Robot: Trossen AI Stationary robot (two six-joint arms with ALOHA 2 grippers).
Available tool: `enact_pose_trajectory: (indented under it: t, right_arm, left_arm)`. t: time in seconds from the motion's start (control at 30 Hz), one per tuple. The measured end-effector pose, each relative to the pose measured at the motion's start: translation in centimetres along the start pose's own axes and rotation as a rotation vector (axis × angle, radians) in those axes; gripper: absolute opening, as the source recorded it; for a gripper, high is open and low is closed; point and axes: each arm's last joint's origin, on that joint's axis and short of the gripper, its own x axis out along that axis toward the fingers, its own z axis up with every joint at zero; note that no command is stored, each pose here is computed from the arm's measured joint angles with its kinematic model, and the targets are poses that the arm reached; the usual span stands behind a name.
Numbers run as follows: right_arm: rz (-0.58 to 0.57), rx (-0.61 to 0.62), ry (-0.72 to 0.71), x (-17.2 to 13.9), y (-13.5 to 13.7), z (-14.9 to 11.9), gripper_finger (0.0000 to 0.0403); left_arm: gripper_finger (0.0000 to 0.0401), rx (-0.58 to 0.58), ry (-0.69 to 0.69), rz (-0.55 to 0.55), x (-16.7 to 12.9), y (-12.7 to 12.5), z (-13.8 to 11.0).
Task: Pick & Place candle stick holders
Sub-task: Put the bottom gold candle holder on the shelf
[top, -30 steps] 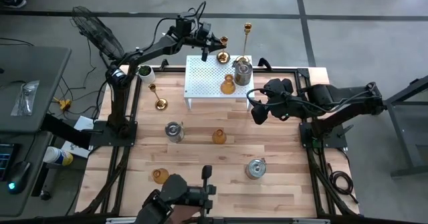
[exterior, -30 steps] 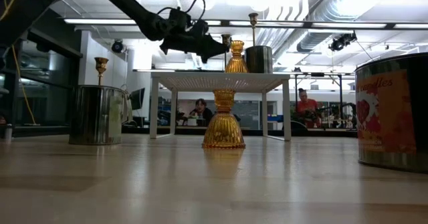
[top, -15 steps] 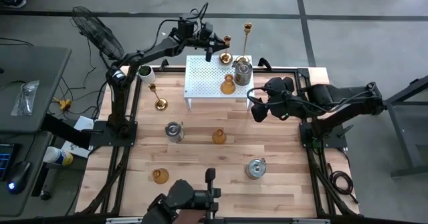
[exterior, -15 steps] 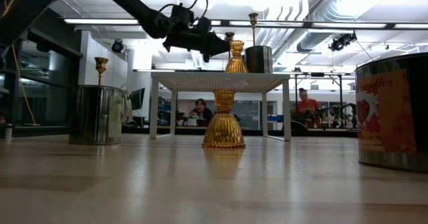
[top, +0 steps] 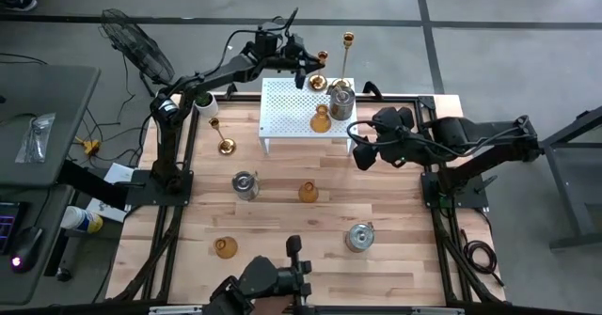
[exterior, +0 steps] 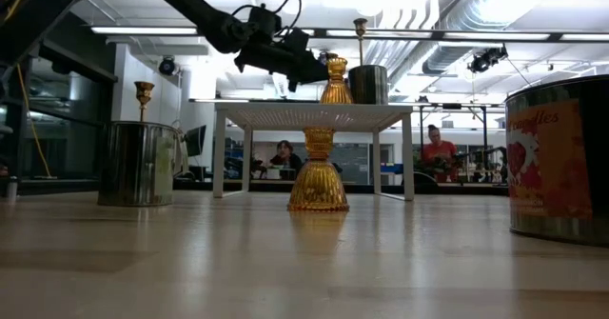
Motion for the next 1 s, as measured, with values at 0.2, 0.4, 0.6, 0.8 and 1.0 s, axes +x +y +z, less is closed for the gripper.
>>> enact_pose_trajectory:
  t: [0.2,0.4,0.6,0.8,1.0]
  right_arm:
    - [0.000,0.000,0.000,0.00,0.00,0.00,0.0281]
    - [0.000,0.004,0.000,0.00,0.00,0.00,0.0281]
    - [-0.002,0.005,-0.002,0.00,-0.01,0.01,0.0281]
    - [-0.003,0.004,-0.004,0.00,-0.01,0.01,0.0281]
    - [-0.003,0.004,-0.004,0.00,-0.01,0.01,0.0281]
  left_arm:
    - [0.0035,-0.007,0.003,-0.024,0.00,-0.11,-0.01]
    - [0.0035,-0.060,0.012,0.003,-0.04,-0.04,-0.07]
    - [0.0038,-0.077,0.012,0.004,-0.04,-0.04,-0.07]
    - [0.0038,-0.089,0.013,0.004,-0.03,-0.05,-0.08]
    - [0.0039,-0.115,0.013,0.001,-0.04,-0.05,-0.09]
